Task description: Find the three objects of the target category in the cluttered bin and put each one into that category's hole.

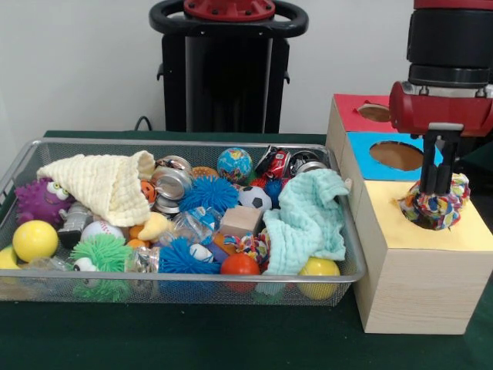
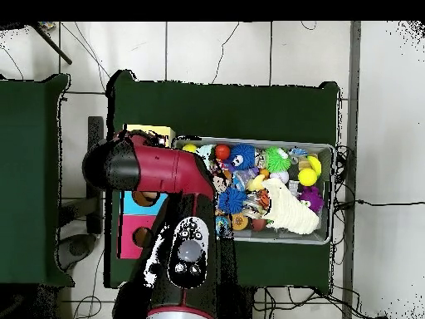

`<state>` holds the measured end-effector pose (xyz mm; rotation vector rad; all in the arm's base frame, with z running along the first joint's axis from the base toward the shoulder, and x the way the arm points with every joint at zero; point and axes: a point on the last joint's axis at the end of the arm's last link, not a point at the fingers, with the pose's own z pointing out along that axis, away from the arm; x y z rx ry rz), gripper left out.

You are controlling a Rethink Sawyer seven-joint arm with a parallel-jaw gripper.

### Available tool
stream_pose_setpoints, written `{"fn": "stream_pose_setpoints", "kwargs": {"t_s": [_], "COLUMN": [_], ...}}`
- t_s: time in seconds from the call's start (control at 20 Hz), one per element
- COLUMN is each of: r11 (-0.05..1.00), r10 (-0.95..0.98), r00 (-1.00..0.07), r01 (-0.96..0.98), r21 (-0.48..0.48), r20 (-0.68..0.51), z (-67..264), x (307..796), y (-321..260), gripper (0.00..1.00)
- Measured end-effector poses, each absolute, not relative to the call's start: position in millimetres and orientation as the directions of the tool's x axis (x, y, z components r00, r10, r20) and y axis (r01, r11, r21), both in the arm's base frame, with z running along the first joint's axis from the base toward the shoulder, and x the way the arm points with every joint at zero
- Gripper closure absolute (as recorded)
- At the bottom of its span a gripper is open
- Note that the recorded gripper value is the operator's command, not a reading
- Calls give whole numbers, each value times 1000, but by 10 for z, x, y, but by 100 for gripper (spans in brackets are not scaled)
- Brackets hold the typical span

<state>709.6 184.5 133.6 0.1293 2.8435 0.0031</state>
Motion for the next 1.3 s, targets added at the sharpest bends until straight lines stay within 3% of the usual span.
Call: {"fn": "stream_pose_setpoints", "kwargs": {"t_s": [0.65,1.3], "r11": [994,993], "r10": [105,122], "r00": [-949,-961], "r01": [99,116], "r21": [37,38], "r20": [-297,-250], "z": [1770,1702], "x": [7102,6847], "y": [1794,1718], "gripper": [100,100]}}
